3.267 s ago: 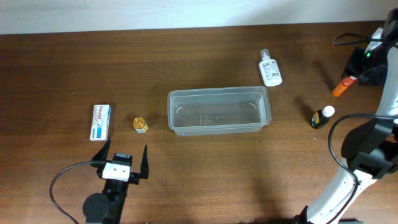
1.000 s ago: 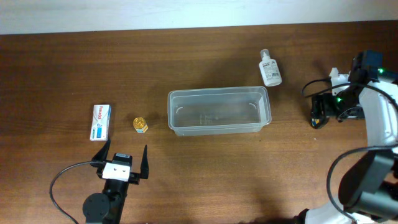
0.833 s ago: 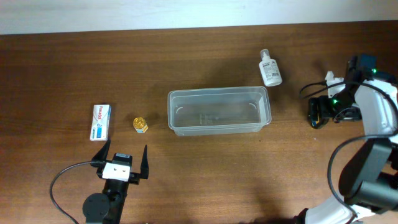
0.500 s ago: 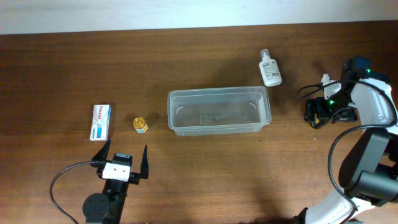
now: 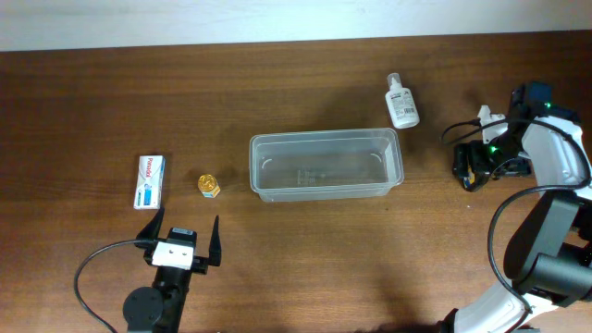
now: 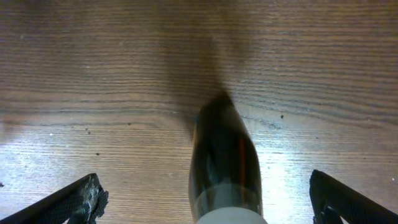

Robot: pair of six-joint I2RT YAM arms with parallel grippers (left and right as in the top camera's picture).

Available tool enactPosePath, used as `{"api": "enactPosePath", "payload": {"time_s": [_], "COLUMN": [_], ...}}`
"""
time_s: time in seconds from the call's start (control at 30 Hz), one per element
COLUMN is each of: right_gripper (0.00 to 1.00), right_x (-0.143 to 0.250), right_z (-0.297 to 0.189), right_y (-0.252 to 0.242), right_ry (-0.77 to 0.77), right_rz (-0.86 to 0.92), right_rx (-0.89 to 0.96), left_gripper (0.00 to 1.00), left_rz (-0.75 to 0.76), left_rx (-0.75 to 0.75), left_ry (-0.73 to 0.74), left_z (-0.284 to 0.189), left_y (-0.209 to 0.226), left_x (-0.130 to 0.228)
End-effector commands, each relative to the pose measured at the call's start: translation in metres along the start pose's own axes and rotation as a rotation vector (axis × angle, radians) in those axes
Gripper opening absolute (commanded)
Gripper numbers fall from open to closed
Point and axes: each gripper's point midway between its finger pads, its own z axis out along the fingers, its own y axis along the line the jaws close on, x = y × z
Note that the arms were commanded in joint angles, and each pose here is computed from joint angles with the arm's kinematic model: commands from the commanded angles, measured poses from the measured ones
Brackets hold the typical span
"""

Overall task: Pack container
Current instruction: 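Lower the right gripper and grasp the small dark bottle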

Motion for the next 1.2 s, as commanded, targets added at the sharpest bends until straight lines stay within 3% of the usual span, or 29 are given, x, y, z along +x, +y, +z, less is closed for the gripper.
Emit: {"api": "enactPosePath", "payload": {"time_s": [0.0,0.83,1.17], "right_gripper": [0.99,0.96,0.88], "right_x": [0.0,0.011,0.009], "right_z": [0.006,0.022,0.022], "right_y": [0.007,-0.006,-0.006], "right_ry": [0.001,0.036,0.028], "right_rz": [-0.024,0.027,0.03], "right_rx": [-0.042,-0.068,-0.065], "left_gripper": [0.99,0.99,0.99], "left_rz": [0.012,0.012,0.012], "left_rx": [-0.002,-0.002,-0.002], "left_ry": [0.0,0.0,0.0], "left_z": [0.0,0.0,0.0], "left_y": [0.001,0.001,0.001], "left_x": [0.001,0.001,0.001]}}
